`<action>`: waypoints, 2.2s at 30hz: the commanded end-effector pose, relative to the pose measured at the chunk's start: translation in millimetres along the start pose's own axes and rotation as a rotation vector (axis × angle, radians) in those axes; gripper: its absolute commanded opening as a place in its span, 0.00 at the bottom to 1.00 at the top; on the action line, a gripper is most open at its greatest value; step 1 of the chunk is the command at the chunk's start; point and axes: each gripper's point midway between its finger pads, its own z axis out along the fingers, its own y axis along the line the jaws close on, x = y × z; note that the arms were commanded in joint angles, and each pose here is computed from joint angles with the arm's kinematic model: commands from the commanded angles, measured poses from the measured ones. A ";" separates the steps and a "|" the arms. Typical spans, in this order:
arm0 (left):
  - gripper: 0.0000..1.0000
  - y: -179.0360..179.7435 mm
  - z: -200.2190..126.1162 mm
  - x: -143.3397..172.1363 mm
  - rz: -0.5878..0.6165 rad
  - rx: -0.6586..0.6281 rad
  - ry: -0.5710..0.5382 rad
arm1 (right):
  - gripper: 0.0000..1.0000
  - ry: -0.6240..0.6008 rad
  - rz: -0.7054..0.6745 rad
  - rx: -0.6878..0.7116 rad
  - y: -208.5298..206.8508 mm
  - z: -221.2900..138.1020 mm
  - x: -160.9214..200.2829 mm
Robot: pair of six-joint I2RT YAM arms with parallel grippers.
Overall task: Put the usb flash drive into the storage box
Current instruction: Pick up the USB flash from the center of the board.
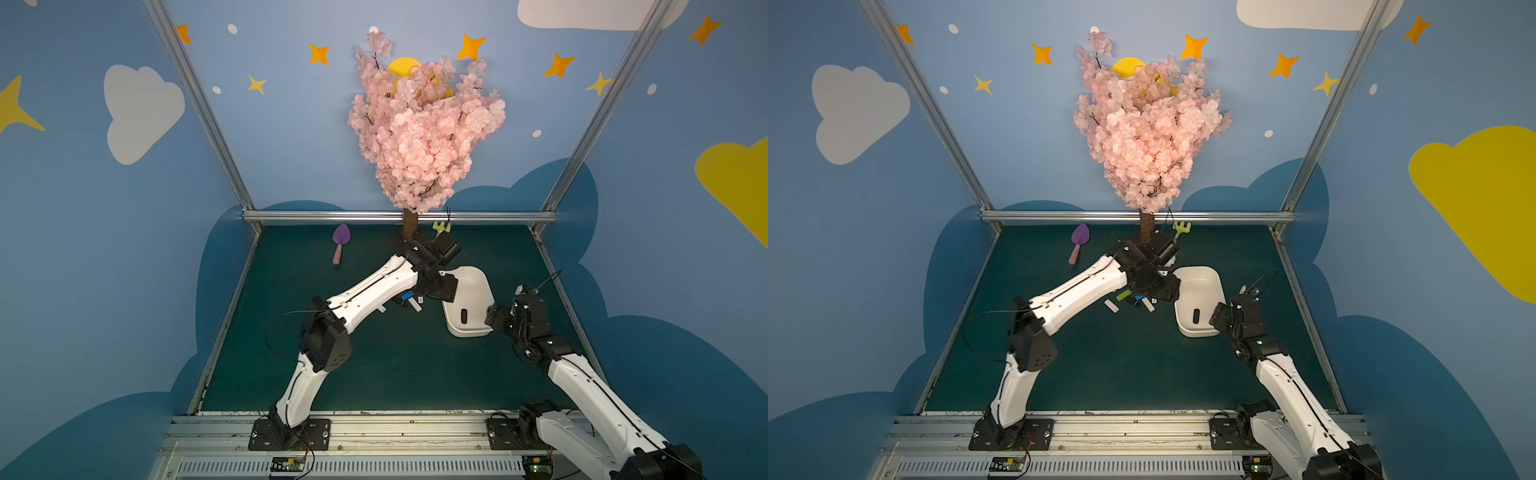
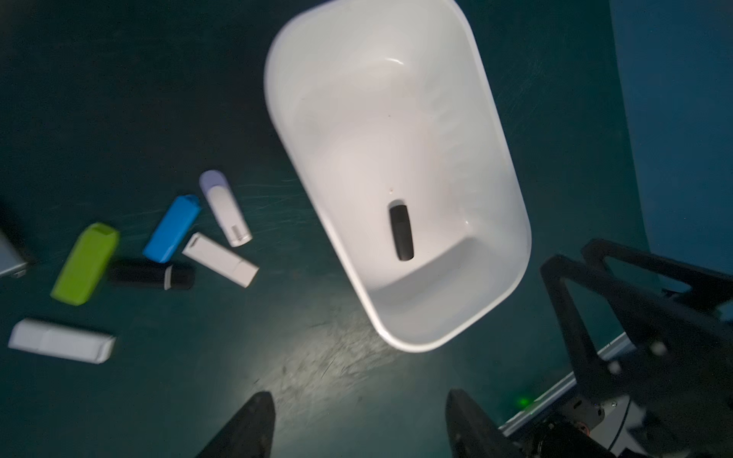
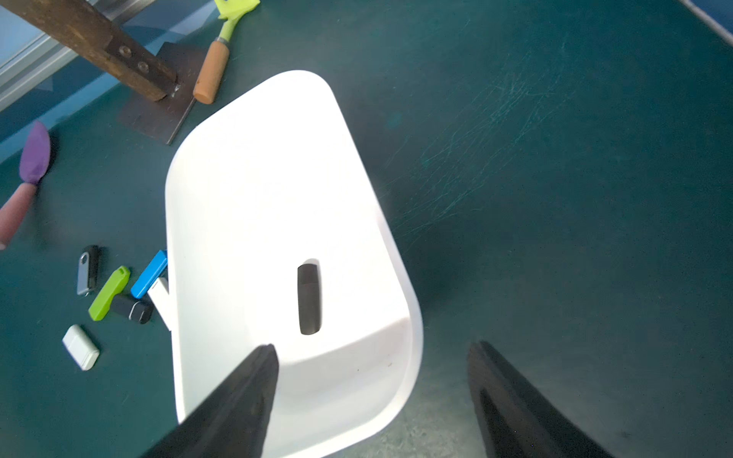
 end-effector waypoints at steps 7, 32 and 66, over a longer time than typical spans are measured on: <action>0.69 188.9 -43.8 65.1 -0.423 -0.086 -0.115 | 0.71 0.073 -0.302 -0.315 102.5 -15.2 5.8; 0.67 213.8 -161.8 151.6 -0.330 -0.173 -0.453 | 0.49 0.660 -1.116 -0.321 318.4 86.5 141.8; 0.68 209.4 -149.6 150.0 -0.324 -0.146 -0.401 | 0.35 0.725 -1.186 -0.224 305.0 141.8 182.1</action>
